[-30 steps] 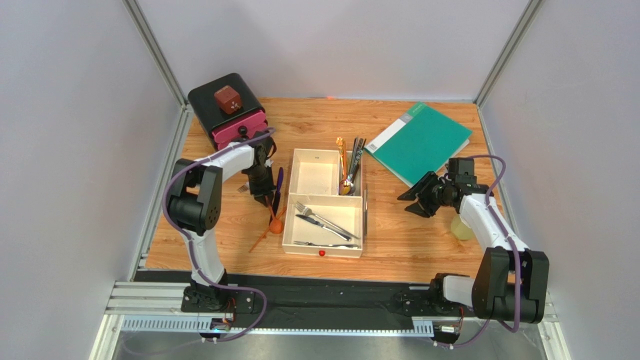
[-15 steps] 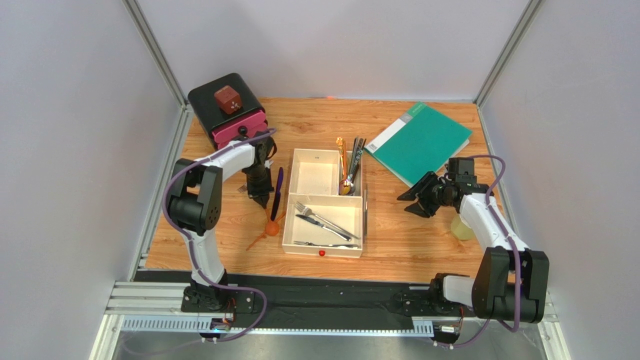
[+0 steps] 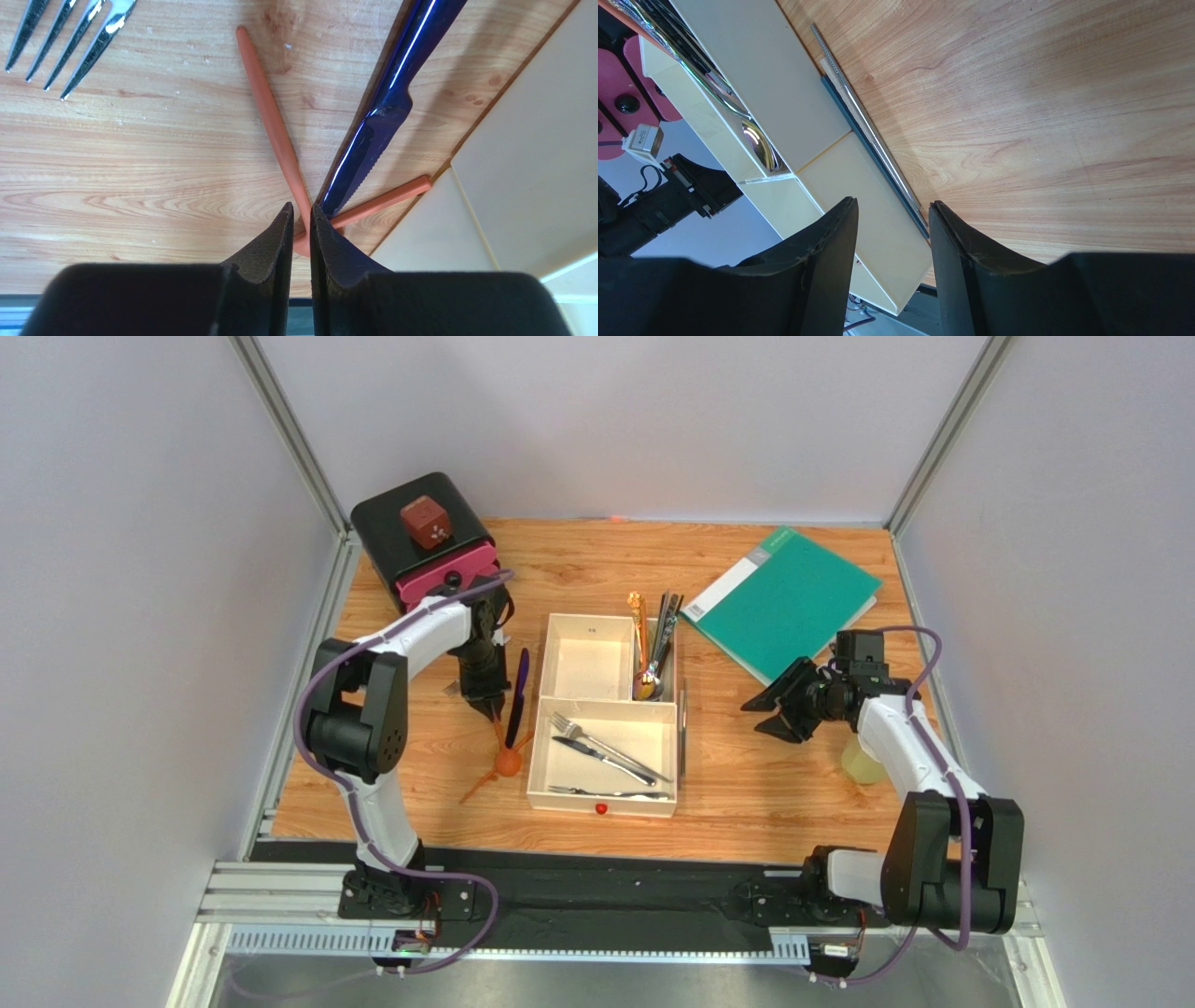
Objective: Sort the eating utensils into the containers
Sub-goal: Pick up the spoon from the center of the board.
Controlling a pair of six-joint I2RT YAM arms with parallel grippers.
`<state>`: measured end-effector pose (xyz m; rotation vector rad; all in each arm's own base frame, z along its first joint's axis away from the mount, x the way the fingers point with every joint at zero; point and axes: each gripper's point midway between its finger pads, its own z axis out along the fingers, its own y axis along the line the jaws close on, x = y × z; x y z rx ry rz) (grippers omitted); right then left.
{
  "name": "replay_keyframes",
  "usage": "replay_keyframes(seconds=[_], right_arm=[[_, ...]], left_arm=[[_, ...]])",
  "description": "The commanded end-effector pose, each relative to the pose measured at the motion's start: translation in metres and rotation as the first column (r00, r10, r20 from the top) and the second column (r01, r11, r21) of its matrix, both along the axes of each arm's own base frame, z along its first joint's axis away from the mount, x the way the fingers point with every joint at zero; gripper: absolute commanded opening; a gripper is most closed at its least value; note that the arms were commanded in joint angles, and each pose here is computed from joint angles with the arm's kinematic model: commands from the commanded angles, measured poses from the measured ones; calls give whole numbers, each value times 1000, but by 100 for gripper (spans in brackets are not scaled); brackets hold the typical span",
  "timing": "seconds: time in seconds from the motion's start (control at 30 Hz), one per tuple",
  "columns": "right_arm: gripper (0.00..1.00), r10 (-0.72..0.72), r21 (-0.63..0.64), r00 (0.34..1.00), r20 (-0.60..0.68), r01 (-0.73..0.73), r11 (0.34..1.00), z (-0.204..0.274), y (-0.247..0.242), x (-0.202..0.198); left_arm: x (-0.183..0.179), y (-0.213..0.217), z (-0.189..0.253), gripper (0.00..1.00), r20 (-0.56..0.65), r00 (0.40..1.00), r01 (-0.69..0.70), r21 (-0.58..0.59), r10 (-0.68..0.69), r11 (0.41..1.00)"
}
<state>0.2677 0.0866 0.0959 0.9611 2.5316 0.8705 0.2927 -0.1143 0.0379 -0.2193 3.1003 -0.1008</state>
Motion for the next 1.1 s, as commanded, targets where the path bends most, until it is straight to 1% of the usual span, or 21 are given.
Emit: replay_keyframes(seconds=[0.0,0.1,0.13,0.3,0.43,0.53,0.77,1.07], right_arm=[[47,-7,12,999,42,6,1000,13,0,14],[47,-2,15,999,39,2,1000,12,0,13],[46,-5,16,999,36,4,1000,11,1,12],[46,-19,31,999,27,18,999,8,2,11],[46,3,58,1000,26,-5,998,9,6,12],[46,6,53,1000,25,-8,999,7,6,10],[46,4,52,1000,29,-6,999,7,6,10],[46,10,60,999,33,-12,998,8,6,17]], left_arm=[[-12,0,8,20,-6,1000,7,-21,-7,1000],[-18,0,1,21,-25,1000,-1,-21,0,1000],[-21,1,-3,24,-33,999,-2,-20,2,1000],[-21,-1,-11,25,-75,997,9,-22,-11,1000],[-12,-5,-8,25,-60,998,17,-34,-19,999],[-10,-8,-7,25,-59,998,11,-46,-14,999],[-20,-11,-15,25,-98,995,0,-49,-5,999],[-33,-5,-22,25,-128,992,12,-14,-14,1000]])
